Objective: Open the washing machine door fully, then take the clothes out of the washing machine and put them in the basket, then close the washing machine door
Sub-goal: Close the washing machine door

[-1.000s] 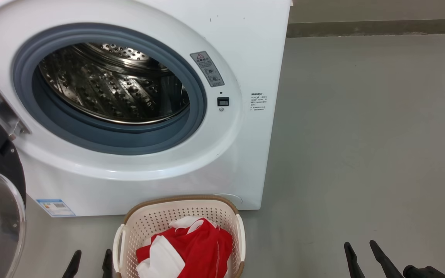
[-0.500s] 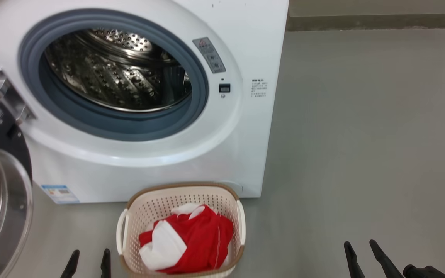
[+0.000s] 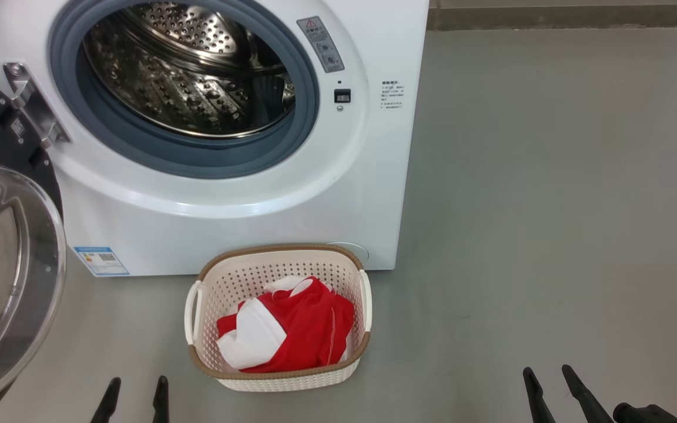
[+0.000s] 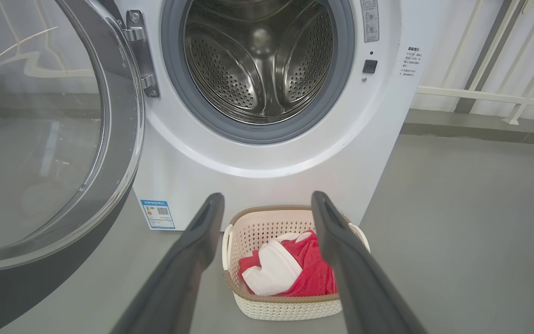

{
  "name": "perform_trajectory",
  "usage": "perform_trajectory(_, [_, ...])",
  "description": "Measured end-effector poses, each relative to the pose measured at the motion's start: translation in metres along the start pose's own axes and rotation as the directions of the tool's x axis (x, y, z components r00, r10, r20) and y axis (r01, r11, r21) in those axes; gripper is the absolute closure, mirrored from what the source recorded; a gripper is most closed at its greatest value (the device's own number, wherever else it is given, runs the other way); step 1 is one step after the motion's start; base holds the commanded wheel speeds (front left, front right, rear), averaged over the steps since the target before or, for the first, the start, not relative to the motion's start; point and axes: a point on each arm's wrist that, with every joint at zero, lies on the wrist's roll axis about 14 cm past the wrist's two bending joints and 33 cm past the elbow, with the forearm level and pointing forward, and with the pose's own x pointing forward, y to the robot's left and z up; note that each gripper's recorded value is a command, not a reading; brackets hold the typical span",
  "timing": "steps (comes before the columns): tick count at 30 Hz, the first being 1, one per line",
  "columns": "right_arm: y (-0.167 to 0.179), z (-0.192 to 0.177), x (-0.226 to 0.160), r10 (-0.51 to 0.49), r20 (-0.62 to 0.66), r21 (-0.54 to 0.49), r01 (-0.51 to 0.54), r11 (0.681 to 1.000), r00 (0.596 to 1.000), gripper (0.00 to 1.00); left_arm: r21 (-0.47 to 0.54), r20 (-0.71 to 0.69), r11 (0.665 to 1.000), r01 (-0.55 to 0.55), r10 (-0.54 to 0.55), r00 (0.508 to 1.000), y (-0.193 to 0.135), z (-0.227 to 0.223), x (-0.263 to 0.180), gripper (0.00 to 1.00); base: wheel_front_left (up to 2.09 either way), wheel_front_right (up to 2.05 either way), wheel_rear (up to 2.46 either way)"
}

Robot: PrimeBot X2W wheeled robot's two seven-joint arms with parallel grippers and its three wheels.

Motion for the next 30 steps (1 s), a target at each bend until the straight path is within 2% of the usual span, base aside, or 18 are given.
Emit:
perform_trajectory(12, [0.006, 0.001, 0.002, 0.024, 0.002, -0.006, -0.024, 1.000, 1.000, 0.00, -0.005, 0.010, 1.000, -0.007, 0.007, 1.000, 0.001, 0.002, -0.005, 0.00, 0.00, 0.00, 0.00])
perform_trajectory(18, [0.021, -0.005, 0.006, 0.075, -0.025, -0.018, -0.076, 0.997, 0.997, 0.00, -0.025, 0.013, 0.998, -0.058, 0.058, 0.998, 0.013, 0.002, -0.013, 0.00, 0.00, 0.00, 0.00])
perform_trajectory(23, [0.043, -0.014, 0.013, 0.155, -0.063, -0.028, -0.157, 0.987, 0.986, 0.00, -0.043, 0.021, 0.990, -0.134, 0.135, 0.991, 0.031, 0.003, -0.029, 0.00, 0.00, 0.00, 0.00])
perform_trajectory(30, [0.082, -0.028, 0.021, 0.288, -0.126, -0.050, -0.296, 0.954, 0.949, 0.00, -0.079, 0.004, 0.961, -0.264, 0.265, 0.964, 0.059, -0.006, -0.068, 0.00, 0.00, 0.00, 0.00])
